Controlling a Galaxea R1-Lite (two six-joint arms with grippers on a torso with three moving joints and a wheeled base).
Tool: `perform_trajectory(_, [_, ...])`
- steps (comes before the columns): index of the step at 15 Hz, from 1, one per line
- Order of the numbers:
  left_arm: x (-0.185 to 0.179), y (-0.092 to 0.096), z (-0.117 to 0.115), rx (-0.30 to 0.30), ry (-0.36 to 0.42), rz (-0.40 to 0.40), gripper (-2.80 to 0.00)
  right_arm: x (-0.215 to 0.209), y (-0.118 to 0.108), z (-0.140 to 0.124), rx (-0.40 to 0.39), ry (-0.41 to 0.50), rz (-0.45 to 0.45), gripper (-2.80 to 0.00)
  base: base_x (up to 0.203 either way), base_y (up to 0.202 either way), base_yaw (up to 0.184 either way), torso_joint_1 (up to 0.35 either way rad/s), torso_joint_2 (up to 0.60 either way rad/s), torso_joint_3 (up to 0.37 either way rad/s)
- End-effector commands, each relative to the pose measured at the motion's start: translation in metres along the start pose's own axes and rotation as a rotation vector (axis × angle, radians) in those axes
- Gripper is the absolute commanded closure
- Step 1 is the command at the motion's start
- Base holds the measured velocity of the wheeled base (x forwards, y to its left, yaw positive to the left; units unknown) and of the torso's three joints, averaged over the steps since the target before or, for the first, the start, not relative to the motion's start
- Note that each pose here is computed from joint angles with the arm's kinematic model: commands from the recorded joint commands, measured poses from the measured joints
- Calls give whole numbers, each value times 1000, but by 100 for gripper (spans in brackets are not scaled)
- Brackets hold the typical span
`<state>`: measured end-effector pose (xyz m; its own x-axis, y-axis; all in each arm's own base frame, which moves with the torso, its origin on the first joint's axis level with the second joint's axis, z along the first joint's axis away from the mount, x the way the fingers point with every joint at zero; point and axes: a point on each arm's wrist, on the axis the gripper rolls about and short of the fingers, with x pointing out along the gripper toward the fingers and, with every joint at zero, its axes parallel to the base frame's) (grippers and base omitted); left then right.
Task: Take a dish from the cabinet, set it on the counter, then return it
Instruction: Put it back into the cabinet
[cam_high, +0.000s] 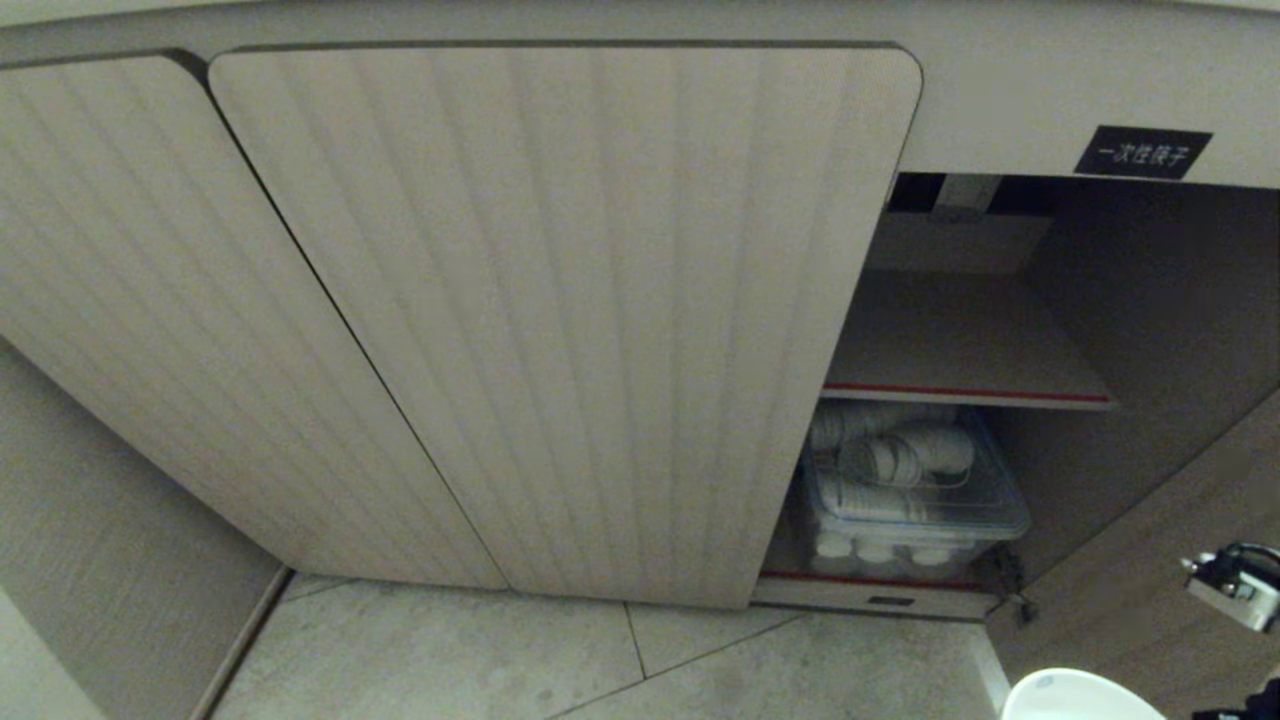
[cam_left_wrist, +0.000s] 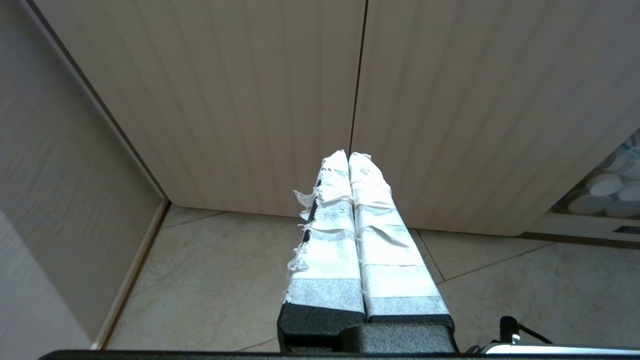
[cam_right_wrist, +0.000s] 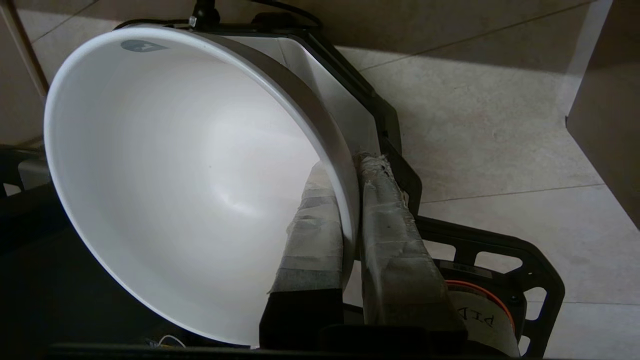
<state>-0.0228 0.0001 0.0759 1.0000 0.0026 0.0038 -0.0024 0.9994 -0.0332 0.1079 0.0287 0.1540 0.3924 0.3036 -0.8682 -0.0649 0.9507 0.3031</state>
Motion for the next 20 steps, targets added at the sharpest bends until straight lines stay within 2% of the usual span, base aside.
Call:
perform_trajectory(1, [0,0,0,-1,-1,0,0,1,0,-1,2,8,0,0,0,0,0,0,0,0])
perform_trajectory(5, [0,0,0,-1,-2,1,0,0,0,0,1,-1,2,0,0,0,0,0,0,0])
perform_trajectory(13, [0,0,0,-1,-1,1,0,-7,4,13,-1,-80,12,0,0,0,0,0,0,0])
perform_trajectory(18, [0,0,0,-1,-2,0,0,-9,4,34,40,-107,-39,0,0,0,0,0,0,0])
perform_trajectory(20, [0,0,0,-1,-2,2,0,-8,5,46,105,-128,-81,0,0,0,0,0,0,0])
